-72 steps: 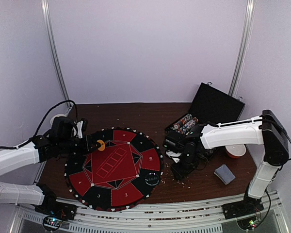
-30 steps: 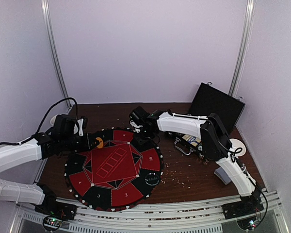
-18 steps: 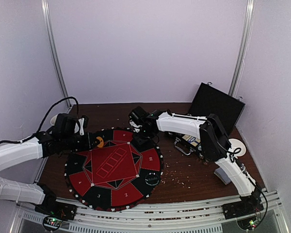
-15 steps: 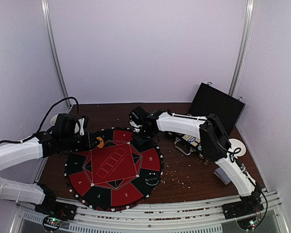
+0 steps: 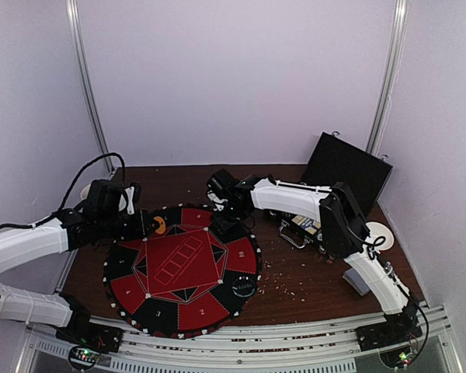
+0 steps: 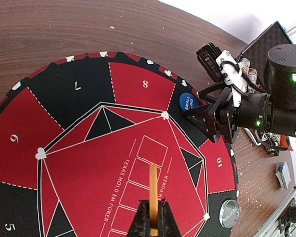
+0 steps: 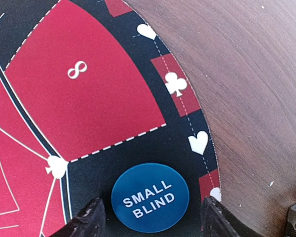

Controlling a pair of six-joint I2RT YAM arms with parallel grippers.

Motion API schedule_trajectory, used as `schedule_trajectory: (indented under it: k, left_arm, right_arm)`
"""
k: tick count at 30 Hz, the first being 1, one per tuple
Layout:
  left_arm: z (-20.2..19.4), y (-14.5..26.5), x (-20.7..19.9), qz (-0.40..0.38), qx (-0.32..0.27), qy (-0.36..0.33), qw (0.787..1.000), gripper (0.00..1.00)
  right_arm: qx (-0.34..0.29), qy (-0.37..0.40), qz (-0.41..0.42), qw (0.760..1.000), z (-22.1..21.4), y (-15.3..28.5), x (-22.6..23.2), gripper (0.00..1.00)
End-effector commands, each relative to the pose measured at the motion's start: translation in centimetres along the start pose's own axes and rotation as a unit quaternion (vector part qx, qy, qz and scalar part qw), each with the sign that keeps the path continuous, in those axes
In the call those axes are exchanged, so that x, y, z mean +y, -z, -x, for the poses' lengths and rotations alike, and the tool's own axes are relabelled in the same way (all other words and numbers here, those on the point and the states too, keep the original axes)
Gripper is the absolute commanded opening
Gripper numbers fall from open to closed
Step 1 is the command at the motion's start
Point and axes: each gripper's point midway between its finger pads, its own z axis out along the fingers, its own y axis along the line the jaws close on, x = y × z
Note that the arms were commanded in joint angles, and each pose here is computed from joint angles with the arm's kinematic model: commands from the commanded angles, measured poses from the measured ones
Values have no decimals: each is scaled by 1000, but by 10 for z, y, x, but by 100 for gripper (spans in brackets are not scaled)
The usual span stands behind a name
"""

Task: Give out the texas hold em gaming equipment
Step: Place the small blind button at position9.

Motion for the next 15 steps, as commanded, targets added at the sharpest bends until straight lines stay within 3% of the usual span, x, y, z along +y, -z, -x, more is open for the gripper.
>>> schedule_trajectory:
  k: [1, 9, 15]
  left_arm:
    - [23, 5, -10, -10, -35, -8, 999, 0]
    - [23, 6, -9, -9, -35, -6, 999, 0]
    - [24, 7, -10, -10, -36, -5, 999, 0]
  right_arm:
    - [-11, 5, 2, 1000, 11, 15, -4, 71]
    - [-52, 5, 17, 999, 38, 48, -4, 75]
    - [-41, -2, 28, 999, 31, 34, -6, 81]
